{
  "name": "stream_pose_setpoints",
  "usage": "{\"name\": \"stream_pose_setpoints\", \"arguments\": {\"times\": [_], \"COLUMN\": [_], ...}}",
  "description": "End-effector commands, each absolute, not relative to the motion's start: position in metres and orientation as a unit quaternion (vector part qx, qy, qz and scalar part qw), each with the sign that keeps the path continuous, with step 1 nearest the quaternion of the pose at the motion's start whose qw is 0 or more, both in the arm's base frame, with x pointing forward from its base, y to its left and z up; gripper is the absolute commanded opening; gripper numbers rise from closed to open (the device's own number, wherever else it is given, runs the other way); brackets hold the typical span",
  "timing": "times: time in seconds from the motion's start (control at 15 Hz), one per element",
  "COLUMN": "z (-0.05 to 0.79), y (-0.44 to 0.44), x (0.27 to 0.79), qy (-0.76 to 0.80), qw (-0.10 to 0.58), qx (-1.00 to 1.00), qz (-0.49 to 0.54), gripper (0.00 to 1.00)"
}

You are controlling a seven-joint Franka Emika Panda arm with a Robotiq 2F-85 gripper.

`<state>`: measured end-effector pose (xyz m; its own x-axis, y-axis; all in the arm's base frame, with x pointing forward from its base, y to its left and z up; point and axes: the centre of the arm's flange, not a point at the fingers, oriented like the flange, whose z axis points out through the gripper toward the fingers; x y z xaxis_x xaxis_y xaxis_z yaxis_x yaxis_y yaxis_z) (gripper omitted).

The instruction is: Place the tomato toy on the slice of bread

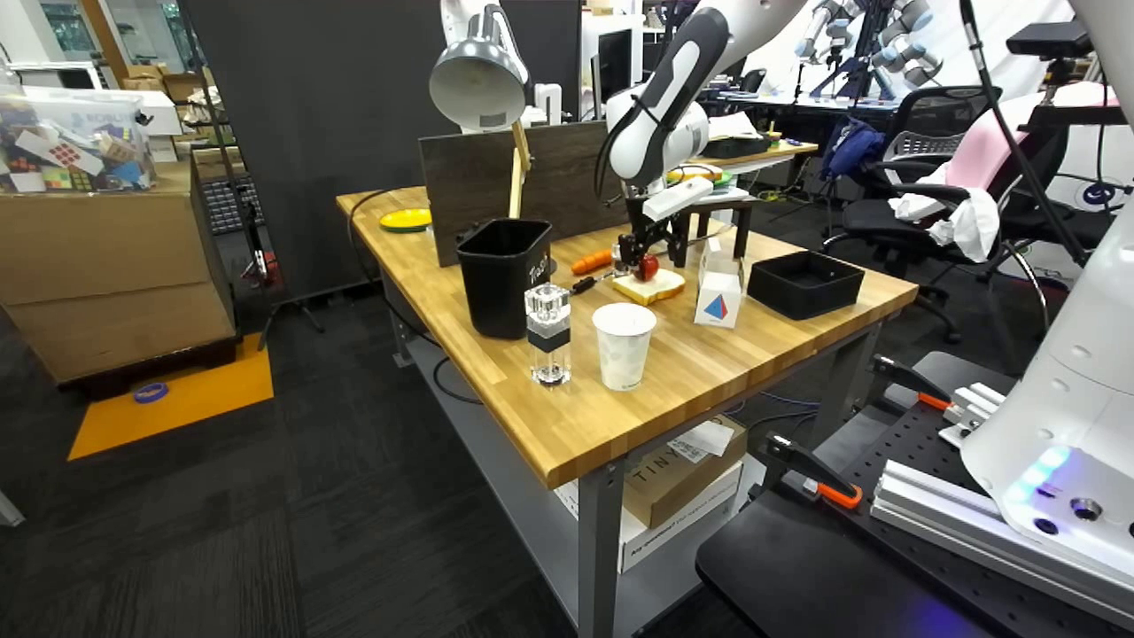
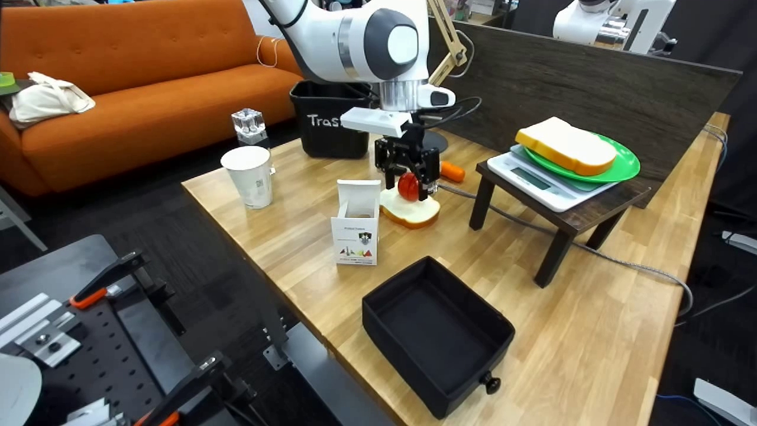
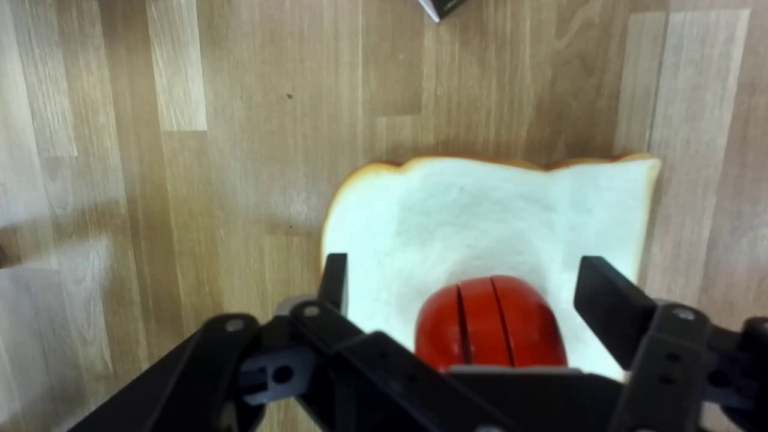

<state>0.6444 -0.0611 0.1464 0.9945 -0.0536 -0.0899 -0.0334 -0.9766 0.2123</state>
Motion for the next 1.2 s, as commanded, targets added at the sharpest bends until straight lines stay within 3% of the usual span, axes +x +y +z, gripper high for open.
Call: {"name": "stream_pose_setpoints", "arguments": {"times": [0.0, 1.13], "z": [0.146, 0.216], "y": [-0.061, -0.040], "x": [0.644, 0.618], "qy": [-0.022, -0.019], "qw": [0.106, 0.105], "qx": [0.993, 0.994], "qz": [-0.048, -0.002], "gripper": [0.96, 1.00]}}
